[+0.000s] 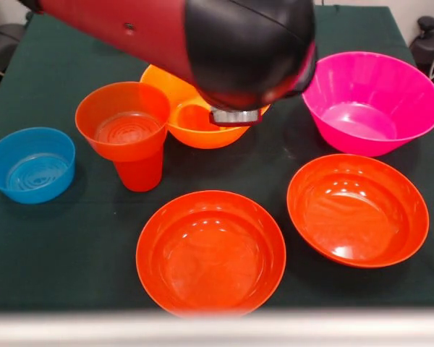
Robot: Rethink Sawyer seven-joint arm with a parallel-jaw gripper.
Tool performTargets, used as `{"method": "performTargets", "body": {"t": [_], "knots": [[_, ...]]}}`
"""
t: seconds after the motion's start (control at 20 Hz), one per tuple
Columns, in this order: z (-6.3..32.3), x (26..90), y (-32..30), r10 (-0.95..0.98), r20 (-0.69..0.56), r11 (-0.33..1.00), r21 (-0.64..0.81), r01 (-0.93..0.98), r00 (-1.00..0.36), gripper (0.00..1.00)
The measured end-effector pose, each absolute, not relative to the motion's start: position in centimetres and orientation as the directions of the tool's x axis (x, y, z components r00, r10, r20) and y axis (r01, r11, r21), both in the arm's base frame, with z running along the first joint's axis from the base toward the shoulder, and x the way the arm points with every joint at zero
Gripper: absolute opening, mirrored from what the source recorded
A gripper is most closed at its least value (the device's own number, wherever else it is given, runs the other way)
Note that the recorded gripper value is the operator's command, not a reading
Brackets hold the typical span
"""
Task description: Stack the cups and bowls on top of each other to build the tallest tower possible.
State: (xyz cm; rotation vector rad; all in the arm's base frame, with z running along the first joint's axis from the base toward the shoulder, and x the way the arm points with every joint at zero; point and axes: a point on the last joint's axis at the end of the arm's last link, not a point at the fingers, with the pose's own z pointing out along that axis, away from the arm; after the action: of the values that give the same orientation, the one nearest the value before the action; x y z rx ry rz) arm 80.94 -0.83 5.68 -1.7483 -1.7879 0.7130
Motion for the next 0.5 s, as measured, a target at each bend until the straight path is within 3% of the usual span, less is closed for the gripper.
{"method": "performTargets", "body": {"t": [0.5], "knots": [[1.8,79.4,3.3,0.988,-0.12,0.003,-0.611,0.791,-0.096,1.0]]}}
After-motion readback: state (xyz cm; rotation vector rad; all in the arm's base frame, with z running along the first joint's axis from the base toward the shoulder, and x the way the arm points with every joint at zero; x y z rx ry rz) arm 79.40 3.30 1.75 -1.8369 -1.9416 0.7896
